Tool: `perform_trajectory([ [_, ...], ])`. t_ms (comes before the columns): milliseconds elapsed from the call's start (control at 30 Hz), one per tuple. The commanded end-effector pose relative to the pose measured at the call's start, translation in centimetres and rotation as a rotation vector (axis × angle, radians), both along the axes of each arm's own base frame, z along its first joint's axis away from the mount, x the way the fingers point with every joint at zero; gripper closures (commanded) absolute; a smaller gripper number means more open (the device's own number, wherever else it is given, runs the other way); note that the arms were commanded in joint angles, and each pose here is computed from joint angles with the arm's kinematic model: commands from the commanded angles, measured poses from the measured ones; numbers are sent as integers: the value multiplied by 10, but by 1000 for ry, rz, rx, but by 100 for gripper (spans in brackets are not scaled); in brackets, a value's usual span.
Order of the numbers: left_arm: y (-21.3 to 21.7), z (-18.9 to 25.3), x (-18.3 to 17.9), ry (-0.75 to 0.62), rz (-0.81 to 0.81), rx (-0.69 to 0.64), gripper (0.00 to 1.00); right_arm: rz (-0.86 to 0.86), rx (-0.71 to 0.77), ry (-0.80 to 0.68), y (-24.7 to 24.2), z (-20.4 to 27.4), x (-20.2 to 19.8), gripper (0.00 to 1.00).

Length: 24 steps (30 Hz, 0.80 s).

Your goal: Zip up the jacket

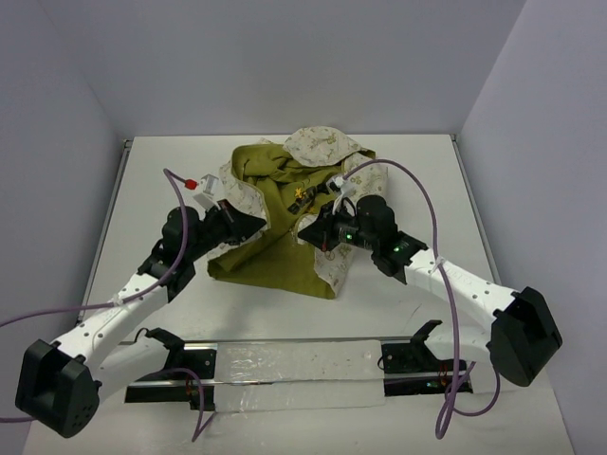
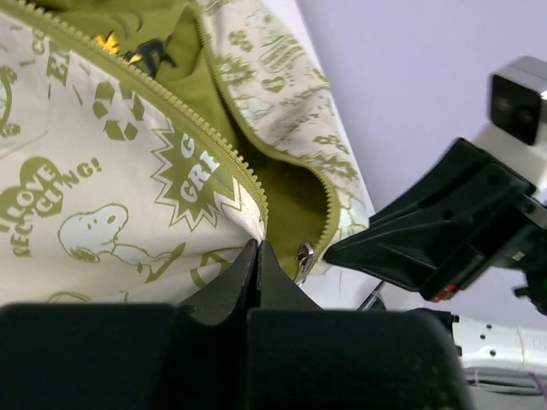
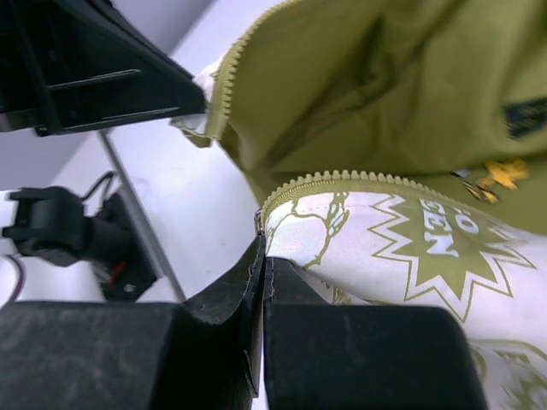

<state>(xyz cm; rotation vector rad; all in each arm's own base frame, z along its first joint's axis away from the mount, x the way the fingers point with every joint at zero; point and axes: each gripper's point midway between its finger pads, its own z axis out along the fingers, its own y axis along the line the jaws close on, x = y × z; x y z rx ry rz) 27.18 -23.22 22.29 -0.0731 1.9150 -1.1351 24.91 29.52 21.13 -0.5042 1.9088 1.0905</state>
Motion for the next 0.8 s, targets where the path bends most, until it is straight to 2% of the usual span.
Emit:
perform_trajectory([
  [0, -8, 25, -12, -210, -89, -55, 100, 125, 177, -92, 17, 27, -13, 100],
  [100, -9, 28, -22, -287, -124, -93, 100, 177, 216, -118, 22, 27, -19, 100],
  [233, -1, 32, -27, -365, -94, -94, 100, 238, 209, -128, 24, 18, -28, 100],
  [367, 1, 40, -41, -507, -128, -86, 100, 237, 260, -288, 14, 28, -37, 100],
  [433, 5, 43, -49, -561, -129, -104, 100, 239, 258, -323, 10, 29, -40, 100],
  [567, 7, 51, -59, -632, -142, -126, 100, 311, 246, -229, 8, 26, -38, 100],
  [767, -3, 52, -71, -663, -234, -131, 100, 387, 301, -226, 13, 33, -47, 100],
])
